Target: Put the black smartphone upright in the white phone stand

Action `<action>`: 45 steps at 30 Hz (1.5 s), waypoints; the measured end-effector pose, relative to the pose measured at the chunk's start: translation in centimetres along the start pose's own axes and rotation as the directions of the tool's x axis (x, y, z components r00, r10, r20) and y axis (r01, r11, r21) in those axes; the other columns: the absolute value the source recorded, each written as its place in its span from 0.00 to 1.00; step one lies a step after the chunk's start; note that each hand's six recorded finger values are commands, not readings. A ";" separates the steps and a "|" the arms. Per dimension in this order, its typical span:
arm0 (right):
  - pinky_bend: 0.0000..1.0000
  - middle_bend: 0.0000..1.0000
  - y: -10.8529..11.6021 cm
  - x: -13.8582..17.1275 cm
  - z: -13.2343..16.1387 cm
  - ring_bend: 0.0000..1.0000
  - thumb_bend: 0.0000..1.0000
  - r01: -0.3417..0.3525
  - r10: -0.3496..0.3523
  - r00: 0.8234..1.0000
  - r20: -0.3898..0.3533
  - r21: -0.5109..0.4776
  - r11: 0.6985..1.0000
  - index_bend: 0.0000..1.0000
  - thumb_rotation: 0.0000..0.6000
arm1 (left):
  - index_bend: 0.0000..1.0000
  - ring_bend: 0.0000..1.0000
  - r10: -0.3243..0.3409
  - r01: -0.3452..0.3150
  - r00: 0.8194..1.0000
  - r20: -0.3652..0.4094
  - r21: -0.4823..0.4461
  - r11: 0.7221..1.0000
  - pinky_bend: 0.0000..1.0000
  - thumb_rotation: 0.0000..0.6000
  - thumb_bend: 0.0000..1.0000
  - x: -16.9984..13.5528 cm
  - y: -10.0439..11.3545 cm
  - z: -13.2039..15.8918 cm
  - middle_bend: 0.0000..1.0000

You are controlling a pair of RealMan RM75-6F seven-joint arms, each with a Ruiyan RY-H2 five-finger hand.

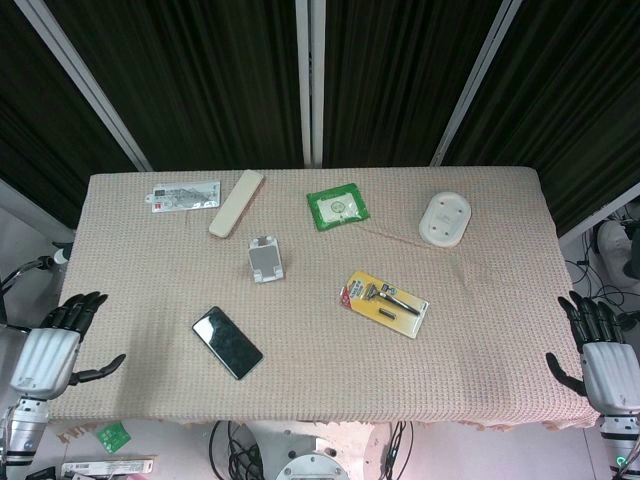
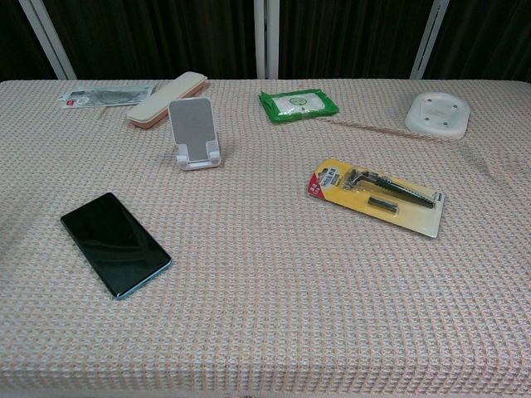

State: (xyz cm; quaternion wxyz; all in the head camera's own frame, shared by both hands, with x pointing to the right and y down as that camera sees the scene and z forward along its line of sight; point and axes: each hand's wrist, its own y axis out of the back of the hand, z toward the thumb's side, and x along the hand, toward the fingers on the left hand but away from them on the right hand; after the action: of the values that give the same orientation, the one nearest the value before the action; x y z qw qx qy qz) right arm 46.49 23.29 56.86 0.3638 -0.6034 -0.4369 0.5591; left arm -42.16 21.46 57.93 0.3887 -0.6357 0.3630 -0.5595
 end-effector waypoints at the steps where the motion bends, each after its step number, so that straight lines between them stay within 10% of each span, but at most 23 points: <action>1: 0.00 0.00 0.0 0.0 -0.1 0.00 0.23 -0.001 0.001 1.000 0.002 0.001 1.000 0.00 1.00 | 0.09 0.10 0.000 0.000 1.000 0.001 -0.003 1.000 0.24 0.53 0.16 0.1 -0.1 0.1 0.10; 14: 0.00 0.00 0.6 0.0 -1.0 0.00 0.23 0.003 -0.003 1.000 0.019 -0.009 1.000 0.00 1.00 | 0.09 0.10 0.023 -0.023 0.998 0.057 0.002 1.000 0.24 0.50 0.16 0.4 1.1 1.6 0.10; 19: 0.00 0.00 0.9 -0.4 -1.1 0.00 0.23 0.018 -0.018 1.000 0.023 -0.008 1.000 0.00 1.00 | 0.09 0.10 0.023 -0.024 0.990 0.136 0.012 1.000 0.24 0.63 0.16 1.1 1.7 2.9 0.10; 21: 0.00 0.00 1.2 -0.7 -1.2 0.00 0.23 0.029 -0.029 0.999 0.028 -0.005 1.000 0.00 1.00 | 0.09 0.10 0.014 -0.019 0.983 0.182 0.025 0.999 0.24 0.84 0.16 1.5 1.7 3.8 0.10; 24: 0.00 0.00 2.1 -1.3 -1.5 0.00 0.23 0.058 -0.058 0.998 0.038 -0.003 0.998 0.00 1.00 | 0.09 0.10 -0.016 -0.004 0.961 0.275 0.074 0.997 0.24 1.00 0.16 2.4 1.6 5.6 0.10; 37: 0.00 0.00 2.6 0.1 -1.6 0.00 0.24 0.036 -0.035 0.999 0.034 -0.021 0.999 0.00 1.00 | 0.09 0.10 -0.248 0.027 0.801 0.544 0.381 0.924 0.24 1.00 0.16 6.4 -2.0 14.2 0.10; 45: 0.00 0.00 3.6 0.9 -1.6 0.00 0.24 0.063 -0.062 0.998 0.028 -0.018 0.998 0.00 1.00 | 0.09 0.10 -0.348 0.106 0.779 0.522 0.437 0.893 0.24 1.00 0.16 9.2 -5.7 16.0 0.10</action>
State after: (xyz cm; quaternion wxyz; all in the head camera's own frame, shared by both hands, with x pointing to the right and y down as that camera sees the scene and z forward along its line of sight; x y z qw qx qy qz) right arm 48.49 22.96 53.37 0.3693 -0.5850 -0.4660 0.5516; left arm -25.14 17.14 65.89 0.5262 -0.7279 0.0274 -0.4387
